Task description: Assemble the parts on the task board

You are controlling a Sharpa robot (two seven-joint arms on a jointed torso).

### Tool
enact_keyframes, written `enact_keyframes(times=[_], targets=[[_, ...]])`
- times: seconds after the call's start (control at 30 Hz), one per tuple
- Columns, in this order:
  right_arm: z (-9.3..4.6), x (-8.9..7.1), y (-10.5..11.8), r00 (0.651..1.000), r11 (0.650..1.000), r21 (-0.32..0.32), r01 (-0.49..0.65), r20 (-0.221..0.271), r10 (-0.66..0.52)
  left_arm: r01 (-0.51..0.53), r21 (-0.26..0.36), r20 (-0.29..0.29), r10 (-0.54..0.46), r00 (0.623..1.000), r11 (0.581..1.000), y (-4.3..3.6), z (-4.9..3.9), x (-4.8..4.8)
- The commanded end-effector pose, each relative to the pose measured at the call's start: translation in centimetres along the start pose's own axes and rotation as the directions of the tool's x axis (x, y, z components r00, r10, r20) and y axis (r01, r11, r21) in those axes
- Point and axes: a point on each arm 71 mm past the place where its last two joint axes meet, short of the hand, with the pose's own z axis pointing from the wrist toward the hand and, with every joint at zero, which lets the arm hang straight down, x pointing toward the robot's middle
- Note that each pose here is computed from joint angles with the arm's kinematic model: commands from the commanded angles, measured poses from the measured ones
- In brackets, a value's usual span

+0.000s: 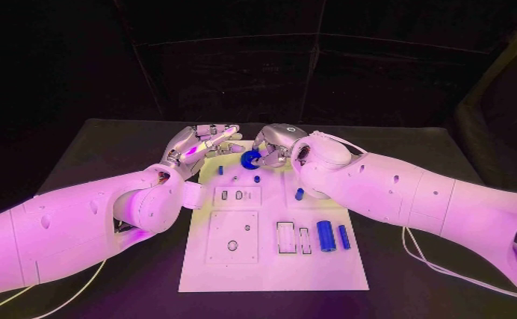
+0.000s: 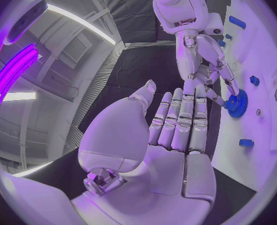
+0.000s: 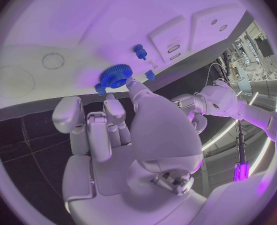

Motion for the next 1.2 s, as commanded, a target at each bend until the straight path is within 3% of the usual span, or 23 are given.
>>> enact_keyframes(times=[0.03,0.2,0.23,0.4,0.57,0.87,1.2], targets=[[-0.6,-0.8,-0.4,0.997,0.999,-0.028,-0.034,0.066,0.036,0.009,0.004,-0.013,-0.009,1.0,1.0,-0.12,0.04,0.13],[-2.7,-2.1,-2.8,0.982,0.989,-0.063,-0.131,0.131,0.138,0.006,0.004,-0.008,-0.006,1.0,1.0,-0.18,-0.08,-0.14],[-3.7,-2.5,-3.9,0.974,0.982,-0.07,-0.174,0.137,0.182,0.006,0.004,-0.006,-0.006,1.0,1.0,-0.2,-0.14,-0.24],[-6.2,-3.7,-7.0,0.948,0.958,-0.097,-0.27,0.146,0.282,0.006,0.001,-0.005,-0.006,1.0,1.0,-0.25,-0.29,-0.45],[-7.9,-4.3,-9.9,0.943,0.95,-0.105,-0.294,0.131,0.307,0.007,-0.001,-0.008,-0.007,1.0,1.0,-0.23,-0.29,-0.46],[-8.9,-4.6,-14.3,0.942,0.95,-0.061,-0.307,0.121,0.312,0.01,-0.007,-0.013,-0.01,1.0,1.0,-0.13,-0.22,-0.38],[-9.2,-3.9,-16.6,0.949,0.954,-0.011,-0.299,0.105,0.298,0.014,-0.009,-0.02,-0.014,1.0,1.0,0.01,-0.05,-0.23]])
